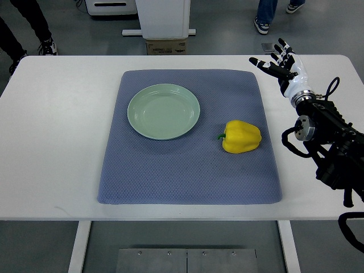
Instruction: Place yellow pepper on plate with right hand
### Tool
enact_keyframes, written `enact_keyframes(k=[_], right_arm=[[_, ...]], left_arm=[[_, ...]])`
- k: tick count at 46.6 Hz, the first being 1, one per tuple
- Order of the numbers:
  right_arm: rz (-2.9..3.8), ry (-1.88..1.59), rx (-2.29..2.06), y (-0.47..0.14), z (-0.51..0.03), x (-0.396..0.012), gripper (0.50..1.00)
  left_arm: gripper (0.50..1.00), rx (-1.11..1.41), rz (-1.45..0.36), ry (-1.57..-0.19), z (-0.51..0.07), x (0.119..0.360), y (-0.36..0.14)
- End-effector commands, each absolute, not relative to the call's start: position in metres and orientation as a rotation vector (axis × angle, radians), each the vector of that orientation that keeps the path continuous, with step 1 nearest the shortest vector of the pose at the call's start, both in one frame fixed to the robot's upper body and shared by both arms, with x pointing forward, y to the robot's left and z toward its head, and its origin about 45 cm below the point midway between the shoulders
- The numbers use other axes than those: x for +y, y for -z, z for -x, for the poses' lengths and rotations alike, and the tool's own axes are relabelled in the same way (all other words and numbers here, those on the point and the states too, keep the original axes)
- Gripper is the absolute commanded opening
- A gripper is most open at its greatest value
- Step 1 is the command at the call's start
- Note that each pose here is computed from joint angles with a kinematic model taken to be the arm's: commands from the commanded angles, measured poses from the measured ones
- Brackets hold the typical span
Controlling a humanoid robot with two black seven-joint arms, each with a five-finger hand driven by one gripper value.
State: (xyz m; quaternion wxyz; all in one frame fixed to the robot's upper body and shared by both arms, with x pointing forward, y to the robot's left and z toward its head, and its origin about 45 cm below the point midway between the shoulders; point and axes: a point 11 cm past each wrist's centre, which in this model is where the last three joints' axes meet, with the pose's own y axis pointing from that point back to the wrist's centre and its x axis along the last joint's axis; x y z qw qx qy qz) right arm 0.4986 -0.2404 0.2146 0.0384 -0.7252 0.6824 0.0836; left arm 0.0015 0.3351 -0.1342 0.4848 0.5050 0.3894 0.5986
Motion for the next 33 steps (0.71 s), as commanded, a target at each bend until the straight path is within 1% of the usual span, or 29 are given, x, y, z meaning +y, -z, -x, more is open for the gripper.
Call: enact_keyframes(k=[1, 17, 21, 33], right_arm=[[2.226, -0.259, 2.093, -0.214, -0.498, -0.24, 1.0], [2.274, -0.252, 2.057, -0.21, -0.495, -0.24, 1.0], [2.345, -0.212, 2.034, -0.21, -0.493, -0.246, 1.0], [2.484, -0.097, 1.914, -0.229, -0.494, -0.249, 1.0]], left_arm=[[1.0, 0.949, -1.229, -1.457, -0.002, 0.335, 0.134], [1.0, 0.948, -1.23, -1.458, -0.001, 0.335, 0.134], [1.0, 0.948, -1.23, -1.458, -0.001, 0.335, 0.134], [1.0, 0.948, -1.23, -1.458, -0.001, 0.335, 0.134]])
